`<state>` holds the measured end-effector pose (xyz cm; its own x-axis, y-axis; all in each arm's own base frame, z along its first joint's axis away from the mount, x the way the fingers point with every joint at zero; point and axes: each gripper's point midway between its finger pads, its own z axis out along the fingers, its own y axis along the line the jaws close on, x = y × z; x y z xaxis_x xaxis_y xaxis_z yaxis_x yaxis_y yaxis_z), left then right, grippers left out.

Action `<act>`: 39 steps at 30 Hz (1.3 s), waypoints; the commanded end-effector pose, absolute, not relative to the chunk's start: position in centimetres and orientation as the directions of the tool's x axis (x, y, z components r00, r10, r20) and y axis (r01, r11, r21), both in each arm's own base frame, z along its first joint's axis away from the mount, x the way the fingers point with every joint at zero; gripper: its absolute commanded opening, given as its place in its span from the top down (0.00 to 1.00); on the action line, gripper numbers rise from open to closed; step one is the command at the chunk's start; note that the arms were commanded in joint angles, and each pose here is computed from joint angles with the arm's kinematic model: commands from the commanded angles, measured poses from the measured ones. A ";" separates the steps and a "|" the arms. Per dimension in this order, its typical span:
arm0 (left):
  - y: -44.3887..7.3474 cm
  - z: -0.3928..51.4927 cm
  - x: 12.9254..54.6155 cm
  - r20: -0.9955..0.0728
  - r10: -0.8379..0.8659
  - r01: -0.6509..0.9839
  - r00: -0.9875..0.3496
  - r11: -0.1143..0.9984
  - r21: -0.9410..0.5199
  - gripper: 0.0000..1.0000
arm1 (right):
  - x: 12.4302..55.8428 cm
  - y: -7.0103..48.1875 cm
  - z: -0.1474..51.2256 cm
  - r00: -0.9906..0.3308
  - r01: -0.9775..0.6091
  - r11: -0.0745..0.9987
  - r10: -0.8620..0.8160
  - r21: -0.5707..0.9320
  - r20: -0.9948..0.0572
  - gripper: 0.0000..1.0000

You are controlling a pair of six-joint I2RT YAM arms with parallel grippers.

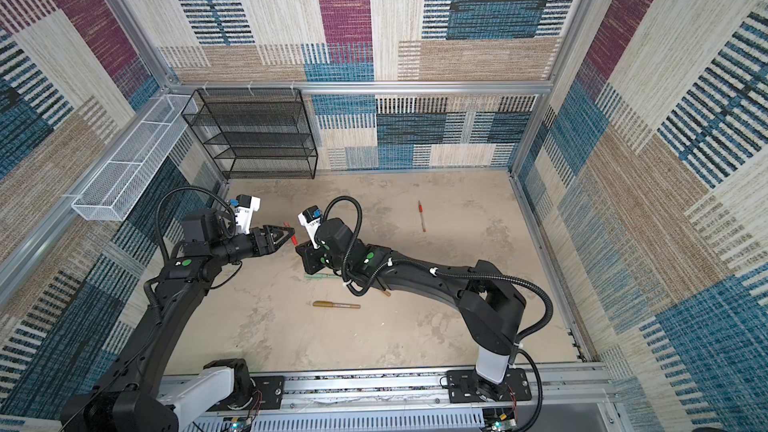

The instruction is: Open the pen caps

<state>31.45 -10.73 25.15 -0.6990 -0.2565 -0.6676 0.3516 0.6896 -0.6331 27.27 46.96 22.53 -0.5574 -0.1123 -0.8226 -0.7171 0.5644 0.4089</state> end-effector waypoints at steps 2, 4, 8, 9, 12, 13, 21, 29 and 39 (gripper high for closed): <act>-10.1 25.2 32.0 -0.667 -0.291 0.315 -0.686 0.707 -0.633 0.53 | 27.0 48.2 23.4 -0.539 -0.735 0.536 -0.091 0.415 -0.837 0.97; -9.8 25.1 32.1 -0.659 -0.300 0.295 -0.690 0.715 -0.634 0.60 | 27.0 48.3 23.6 -0.541 -0.732 0.541 -0.092 0.414 -0.836 0.97; -9.8 25.1 32.2 -0.668 -0.305 0.303 -0.679 0.712 -0.634 0.72 | 26.3 48.7 23.6 -0.533 -0.747 0.516 -0.091 0.418 -0.841 0.97; -9.8 25.1 32.2 -0.666 -0.305 0.300 -0.681 0.713 -0.634 0.75 | 26.3 48.8 23.5 -0.536 -0.747 0.518 -0.096 0.418 -0.839 0.97; -9.7 25.2 32.2 -0.660 -0.309 0.291 -0.685 0.715 -0.636 0.88 | 26.1 49.0 23.7 -0.535 -0.747 0.520 -0.099 0.414 -0.839 0.97; -9.7 25.2 32.3 -0.664 -0.309 0.294 -0.680 0.715 -0.634 0.93 | 26.0 48.9 23.8 -0.529 -0.750 0.516 -0.091 0.414 -0.844 0.97; -9.6 25.3 32.2 -0.669 -0.307 0.298 -0.677 0.717 -0.630 1.00 | 26.0 48.7 23.6 -0.526 -0.748 0.522 -0.086 0.411 -0.846 0.88; -9.7 25.3 32.2 -0.668 -0.308 0.302 -0.678 0.711 -0.635 1.00 | 26.4 49.4 23.0 -0.516 -0.755 0.523 -0.103 0.395 -0.850 0.74; -9.8 25.3 32.1 -0.663 -0.306 0.306 -0.683 0.705 -0.640 1.00 | 26.7 50.3 21.0 -0.523 -0.760 0.529 -0.156 0.377 -0.838 0.89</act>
<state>31.91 -9.70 24.63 -0.7034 -0.3172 -0.6360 0.2715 0.7070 -0.6530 26.74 49.88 21.05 -0.5306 -0.1507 -0.8341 -0.7504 0.5411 0.3796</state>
